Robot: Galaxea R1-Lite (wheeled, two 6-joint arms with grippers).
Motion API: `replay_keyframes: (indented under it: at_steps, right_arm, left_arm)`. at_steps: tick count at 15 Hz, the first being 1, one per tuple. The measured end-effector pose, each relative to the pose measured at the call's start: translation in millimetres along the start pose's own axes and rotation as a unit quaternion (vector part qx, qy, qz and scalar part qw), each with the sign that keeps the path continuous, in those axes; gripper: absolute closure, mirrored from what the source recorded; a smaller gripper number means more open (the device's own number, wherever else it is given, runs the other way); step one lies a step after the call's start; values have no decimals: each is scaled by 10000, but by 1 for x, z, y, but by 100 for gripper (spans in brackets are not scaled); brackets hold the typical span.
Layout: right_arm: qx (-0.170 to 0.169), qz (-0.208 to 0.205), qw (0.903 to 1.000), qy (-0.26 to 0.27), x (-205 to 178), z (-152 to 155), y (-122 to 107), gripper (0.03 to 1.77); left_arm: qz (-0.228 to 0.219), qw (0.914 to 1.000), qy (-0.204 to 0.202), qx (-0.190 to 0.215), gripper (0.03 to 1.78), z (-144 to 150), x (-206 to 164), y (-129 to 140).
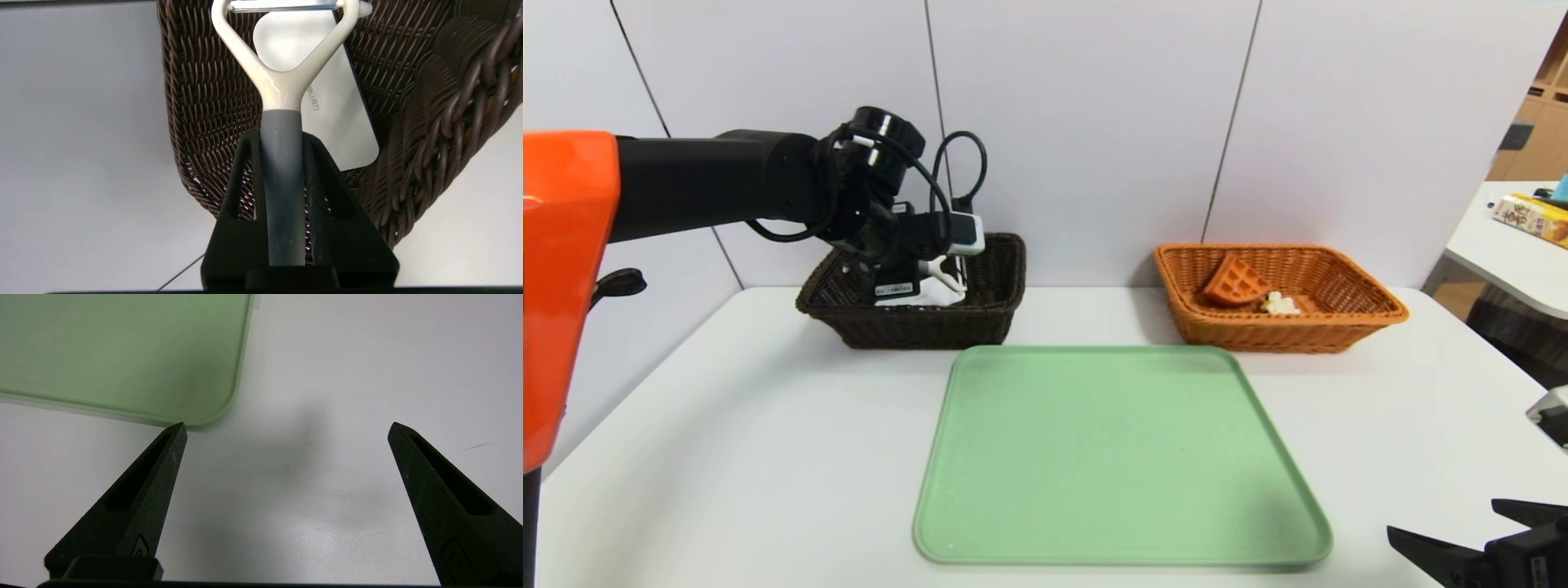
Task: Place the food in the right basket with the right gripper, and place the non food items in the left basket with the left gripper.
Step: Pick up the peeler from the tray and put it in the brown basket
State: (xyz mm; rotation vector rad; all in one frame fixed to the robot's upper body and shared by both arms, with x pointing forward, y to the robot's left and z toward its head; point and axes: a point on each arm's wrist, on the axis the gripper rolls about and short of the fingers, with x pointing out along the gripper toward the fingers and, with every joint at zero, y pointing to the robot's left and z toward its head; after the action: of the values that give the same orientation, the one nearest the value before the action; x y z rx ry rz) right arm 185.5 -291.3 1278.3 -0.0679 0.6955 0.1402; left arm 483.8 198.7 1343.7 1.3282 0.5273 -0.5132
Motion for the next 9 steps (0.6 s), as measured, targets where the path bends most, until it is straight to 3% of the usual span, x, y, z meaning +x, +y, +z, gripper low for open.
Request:
replay_keyframes:
  at_steps: [4, 9]
  right_arm:
    - [-3, -7, 10000, 1, 1, 1, 1, 10]
    - [-4, -16, 10000, -2, 1, 1, 0, 10]
  left_arm:
    - [61, 10000, -5, -24, 96, 0, 5, 0]
    - [47, 10000, 4, -32, 56, -1, 5, -1]
